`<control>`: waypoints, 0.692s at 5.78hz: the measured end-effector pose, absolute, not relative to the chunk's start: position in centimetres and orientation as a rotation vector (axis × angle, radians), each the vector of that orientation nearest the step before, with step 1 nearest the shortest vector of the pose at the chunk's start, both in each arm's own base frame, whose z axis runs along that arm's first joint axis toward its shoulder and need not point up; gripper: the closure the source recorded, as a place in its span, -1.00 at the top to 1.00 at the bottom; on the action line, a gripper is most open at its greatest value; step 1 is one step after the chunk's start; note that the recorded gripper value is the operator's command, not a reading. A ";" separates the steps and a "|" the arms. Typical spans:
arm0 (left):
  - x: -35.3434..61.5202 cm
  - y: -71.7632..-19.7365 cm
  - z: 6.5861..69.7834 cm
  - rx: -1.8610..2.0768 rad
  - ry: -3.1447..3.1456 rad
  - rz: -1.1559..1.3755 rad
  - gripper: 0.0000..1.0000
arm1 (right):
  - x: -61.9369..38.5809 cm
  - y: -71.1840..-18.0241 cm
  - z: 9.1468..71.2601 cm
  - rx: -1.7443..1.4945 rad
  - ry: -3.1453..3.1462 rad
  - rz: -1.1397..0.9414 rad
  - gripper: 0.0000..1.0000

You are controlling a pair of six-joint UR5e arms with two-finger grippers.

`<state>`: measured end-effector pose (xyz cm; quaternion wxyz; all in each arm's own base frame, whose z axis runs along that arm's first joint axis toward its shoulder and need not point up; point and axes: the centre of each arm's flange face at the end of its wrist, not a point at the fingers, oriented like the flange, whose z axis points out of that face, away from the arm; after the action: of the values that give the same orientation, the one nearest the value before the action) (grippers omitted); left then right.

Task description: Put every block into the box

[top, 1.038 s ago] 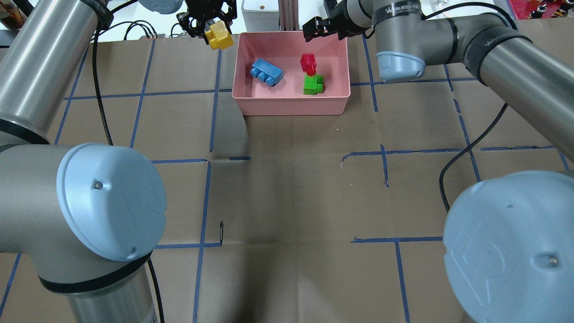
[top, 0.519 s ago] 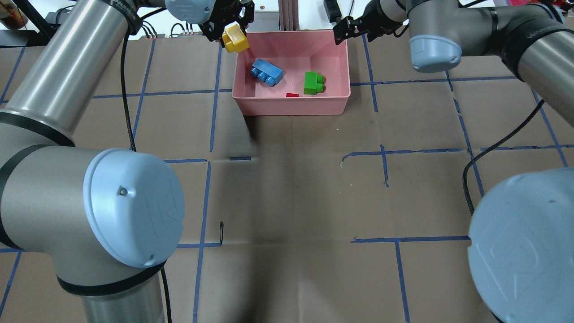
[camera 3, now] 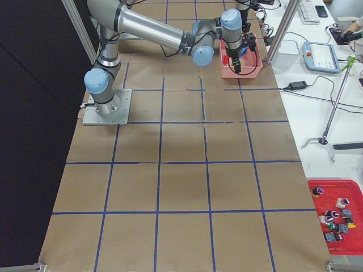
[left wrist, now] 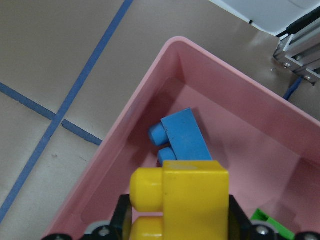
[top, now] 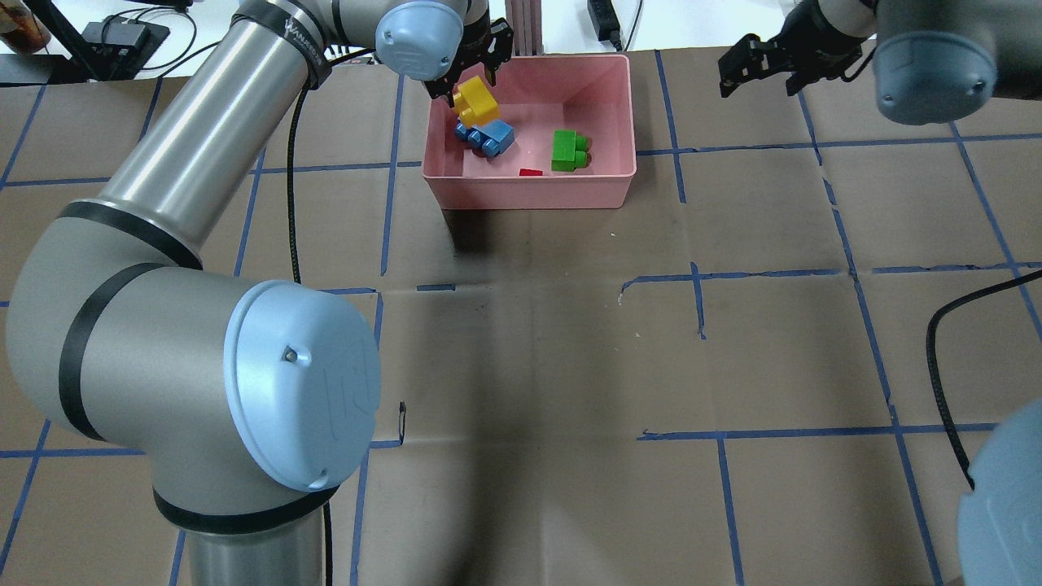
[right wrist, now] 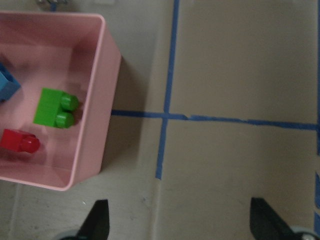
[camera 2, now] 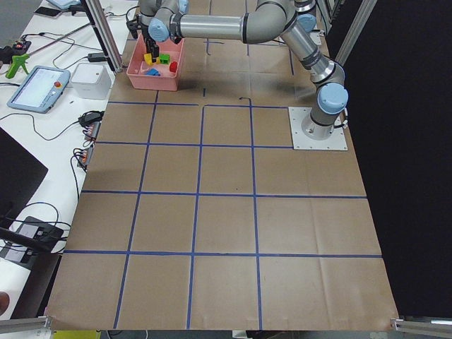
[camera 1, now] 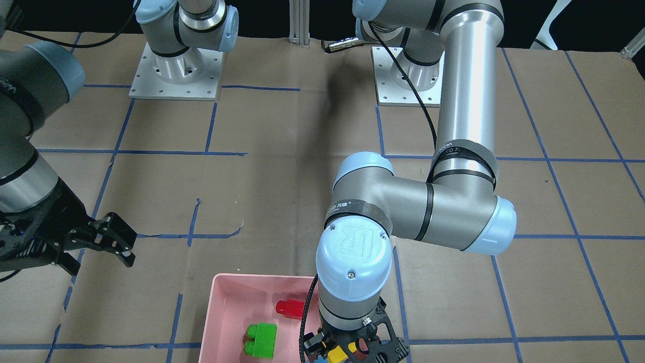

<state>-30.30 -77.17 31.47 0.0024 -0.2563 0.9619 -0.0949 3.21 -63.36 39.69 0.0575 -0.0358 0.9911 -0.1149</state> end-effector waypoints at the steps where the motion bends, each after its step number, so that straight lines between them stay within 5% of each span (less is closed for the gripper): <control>1: -30.3 -77.1 32.3 -0.802 3.025 -0.312 0.99 | 2.1 -60.2 42.2 -0.095 3.095 -0.218 1.00; 4: -21.9 -75.7 41.0 -0.716 3.071 -0.301 0.99 | 7.7 -49.4 52.4 -0.202 3.135 -0.106 1.00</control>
<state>-21.88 -75.70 41.01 -0.0130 -0.2261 0.9694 -0.0950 7.74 -49.41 52.37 -0.0011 -0.0644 0.9974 -0.0338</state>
